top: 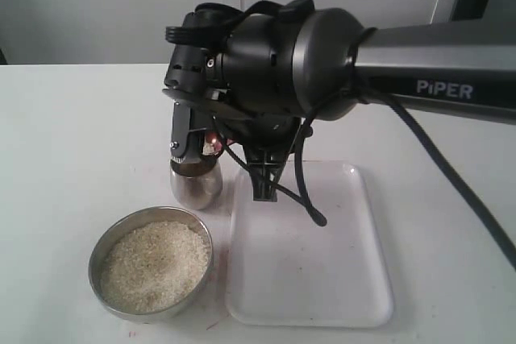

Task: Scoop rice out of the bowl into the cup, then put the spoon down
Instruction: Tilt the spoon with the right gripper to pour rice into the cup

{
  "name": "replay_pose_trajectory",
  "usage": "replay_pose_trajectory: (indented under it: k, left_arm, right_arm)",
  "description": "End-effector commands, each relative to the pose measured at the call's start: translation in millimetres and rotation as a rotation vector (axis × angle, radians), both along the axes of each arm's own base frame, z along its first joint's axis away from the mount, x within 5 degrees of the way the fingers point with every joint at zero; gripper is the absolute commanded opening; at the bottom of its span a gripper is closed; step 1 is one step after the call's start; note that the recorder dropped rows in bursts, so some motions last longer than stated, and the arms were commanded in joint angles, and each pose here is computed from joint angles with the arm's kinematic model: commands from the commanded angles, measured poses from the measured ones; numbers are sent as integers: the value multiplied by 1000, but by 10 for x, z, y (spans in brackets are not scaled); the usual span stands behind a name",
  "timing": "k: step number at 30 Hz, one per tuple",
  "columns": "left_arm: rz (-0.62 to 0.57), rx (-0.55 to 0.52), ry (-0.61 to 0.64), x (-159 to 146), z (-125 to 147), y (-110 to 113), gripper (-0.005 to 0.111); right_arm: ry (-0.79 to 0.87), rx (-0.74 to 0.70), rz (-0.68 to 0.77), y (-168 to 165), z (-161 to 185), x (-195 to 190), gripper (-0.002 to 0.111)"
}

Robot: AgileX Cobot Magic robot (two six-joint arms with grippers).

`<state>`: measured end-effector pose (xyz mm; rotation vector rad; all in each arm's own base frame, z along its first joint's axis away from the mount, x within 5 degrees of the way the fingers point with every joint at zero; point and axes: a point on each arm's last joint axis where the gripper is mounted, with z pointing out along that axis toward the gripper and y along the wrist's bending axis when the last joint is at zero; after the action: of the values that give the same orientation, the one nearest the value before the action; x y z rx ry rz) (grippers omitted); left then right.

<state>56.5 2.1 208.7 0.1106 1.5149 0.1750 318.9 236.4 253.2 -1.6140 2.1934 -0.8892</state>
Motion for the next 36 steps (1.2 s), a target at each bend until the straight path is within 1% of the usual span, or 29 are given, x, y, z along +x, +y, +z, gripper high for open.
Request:
replay_pose_trajectory:
  k: [1,19,23,36]
  left_arm:
    - [-4,-12,-11,-2,25,-2,14]
    - [-4,-12,-11,-2,25,-2,14]
    - [-4,-12,-11,-2,25,-2,14]
    - [-4,-12,-11,-2,25,-2,14]
  right_arm:
    - [-4,-15,27,3,27,11,0]
    - [-10,-64,77,-1,44,26,0]
    - [-26,-81,84,-8,58,39,0]
    - [-117,-156,174,121,132,-2,0]
